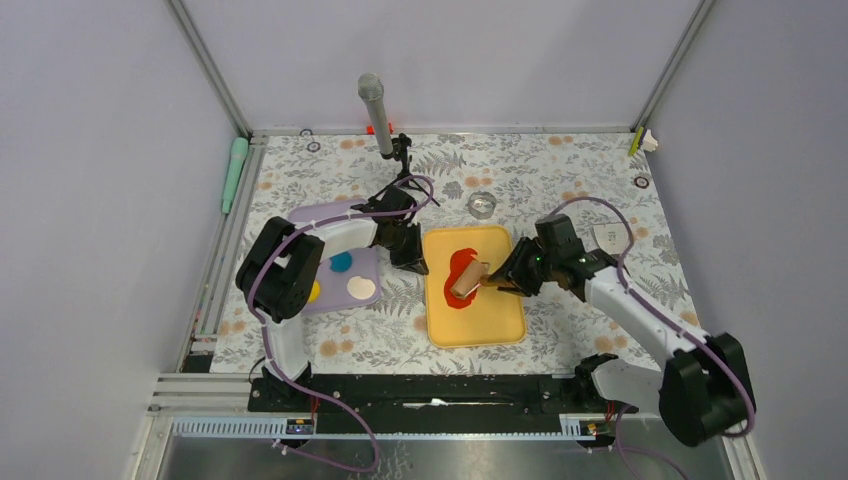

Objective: Roll out the dumpling wrappers from the dough
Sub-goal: Flatten out the dough on the work surface.

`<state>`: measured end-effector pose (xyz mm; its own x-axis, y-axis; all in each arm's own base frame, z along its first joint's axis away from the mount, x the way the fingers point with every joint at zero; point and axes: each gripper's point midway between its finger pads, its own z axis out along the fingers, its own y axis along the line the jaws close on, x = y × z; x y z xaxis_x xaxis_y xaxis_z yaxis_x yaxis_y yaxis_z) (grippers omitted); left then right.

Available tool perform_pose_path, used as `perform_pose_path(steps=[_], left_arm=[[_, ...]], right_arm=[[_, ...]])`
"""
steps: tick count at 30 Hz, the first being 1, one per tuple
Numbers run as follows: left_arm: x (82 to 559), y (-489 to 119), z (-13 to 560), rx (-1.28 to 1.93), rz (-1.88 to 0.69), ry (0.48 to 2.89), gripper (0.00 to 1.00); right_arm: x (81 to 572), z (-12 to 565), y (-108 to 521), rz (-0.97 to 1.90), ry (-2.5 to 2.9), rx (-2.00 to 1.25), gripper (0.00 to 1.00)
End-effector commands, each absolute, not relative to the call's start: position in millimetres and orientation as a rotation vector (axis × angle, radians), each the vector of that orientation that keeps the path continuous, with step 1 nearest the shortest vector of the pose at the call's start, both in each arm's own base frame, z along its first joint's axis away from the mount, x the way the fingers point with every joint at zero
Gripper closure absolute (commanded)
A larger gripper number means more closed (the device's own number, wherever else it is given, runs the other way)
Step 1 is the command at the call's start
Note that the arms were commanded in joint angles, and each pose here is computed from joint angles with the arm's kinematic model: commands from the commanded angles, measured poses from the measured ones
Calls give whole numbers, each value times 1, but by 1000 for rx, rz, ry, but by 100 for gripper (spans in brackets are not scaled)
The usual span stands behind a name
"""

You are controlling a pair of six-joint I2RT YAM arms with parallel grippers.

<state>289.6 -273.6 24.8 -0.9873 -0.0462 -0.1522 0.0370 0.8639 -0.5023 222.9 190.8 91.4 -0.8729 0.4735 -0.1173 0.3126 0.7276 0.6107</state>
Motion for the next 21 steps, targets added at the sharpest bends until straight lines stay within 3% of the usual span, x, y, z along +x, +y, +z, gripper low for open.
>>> perform_pose_path(steps=[1,14,21], left_arm=[[282,-268,29,30,-791,2900,100],[281,-266,25,41,-769,2911,100],[283,-265,27,43,-753,2902,100]], right_arm=[[144,44,116,339,2922,816,100],[224,46,152,545,2710,894,100],[249,98,172,677,2601,757,100]])
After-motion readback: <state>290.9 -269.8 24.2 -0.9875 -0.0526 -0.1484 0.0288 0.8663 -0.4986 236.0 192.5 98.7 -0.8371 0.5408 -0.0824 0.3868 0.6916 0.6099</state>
